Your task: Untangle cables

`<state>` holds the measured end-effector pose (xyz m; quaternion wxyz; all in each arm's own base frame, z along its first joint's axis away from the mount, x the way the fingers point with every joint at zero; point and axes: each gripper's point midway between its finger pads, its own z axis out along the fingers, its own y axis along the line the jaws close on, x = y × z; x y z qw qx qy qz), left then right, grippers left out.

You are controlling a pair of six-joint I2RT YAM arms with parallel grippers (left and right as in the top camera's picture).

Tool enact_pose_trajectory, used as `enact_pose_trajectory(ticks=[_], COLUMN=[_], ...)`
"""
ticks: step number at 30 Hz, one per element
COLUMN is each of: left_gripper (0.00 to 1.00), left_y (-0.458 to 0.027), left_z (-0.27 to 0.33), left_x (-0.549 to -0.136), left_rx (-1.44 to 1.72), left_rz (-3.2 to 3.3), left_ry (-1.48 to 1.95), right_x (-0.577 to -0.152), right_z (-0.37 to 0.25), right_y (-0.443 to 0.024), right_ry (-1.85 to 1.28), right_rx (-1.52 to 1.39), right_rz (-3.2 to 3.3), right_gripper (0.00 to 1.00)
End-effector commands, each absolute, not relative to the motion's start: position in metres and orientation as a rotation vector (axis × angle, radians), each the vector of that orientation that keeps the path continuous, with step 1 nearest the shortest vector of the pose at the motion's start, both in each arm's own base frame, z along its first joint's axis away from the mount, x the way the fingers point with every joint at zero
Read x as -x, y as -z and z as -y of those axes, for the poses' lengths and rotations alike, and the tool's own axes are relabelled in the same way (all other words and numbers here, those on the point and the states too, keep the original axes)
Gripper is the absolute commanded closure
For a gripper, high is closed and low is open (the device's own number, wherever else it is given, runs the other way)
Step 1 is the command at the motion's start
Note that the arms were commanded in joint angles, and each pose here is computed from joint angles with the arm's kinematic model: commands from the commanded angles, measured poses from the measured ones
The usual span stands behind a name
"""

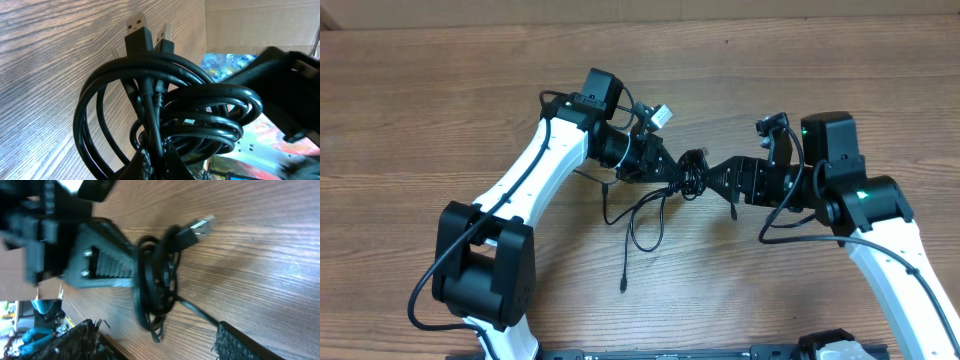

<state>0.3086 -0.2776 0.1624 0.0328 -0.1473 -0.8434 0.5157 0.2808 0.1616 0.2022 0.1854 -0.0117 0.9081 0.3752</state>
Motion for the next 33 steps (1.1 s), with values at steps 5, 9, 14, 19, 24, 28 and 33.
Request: enact_pose_trajectory(ticks=[5, 9, 14, 19, 24, 28, 33], left_gripper=[0.96, 0.96, 0.96, 0.96, 0.96, 0.96, 0.96], left_y=[-0.178, -0.176, -0.176, -0.178, -0.18, -0.181, -0.194], left_z=[0.284, 0.283, 0.286, 0.29, 0.293, 0.293, 0.297], left_x=[-0.31, -0.311, -0.31, -0.307, -0.307, -0.306, -0.3], left_rx=[0.481, 0.481, 0.5, 0.551, 0.619, 0.651, 0.734], left_rz=[2.553, 2.569, 2.567, 2.553, 2.55, 2.546, 2.457], left_ry=[-1.66, -1.644, -1.647, -1.669, -1.694, -1.708, -1.824], right_x=[-0.289, -0.29, -0.293, -0.296, -0.297, -0.297, -0.298], right_z=[-0.161, -0.161, -0.161, -0.162, -0.162, -0.162, -0.162], right_y=[-0.195, -0.195, -0.197, -0.199, -0.197, -0.194, -0.189], right_ry=[-1.033, -1.033, -1.034, -1.036, -1.036, -1.036, -1.039], right_rx=[-0.025, -0.026, -0.018, -0.019, -0.018, -0.023, -0.042], right_rz=[-2.587, -2.588, -2.57, -2.554, -2.552, -2.562, -2.58], right_gripper=[0.25, 0.24, 0.24, 0.24, 0.25, 0.29, 0.37])
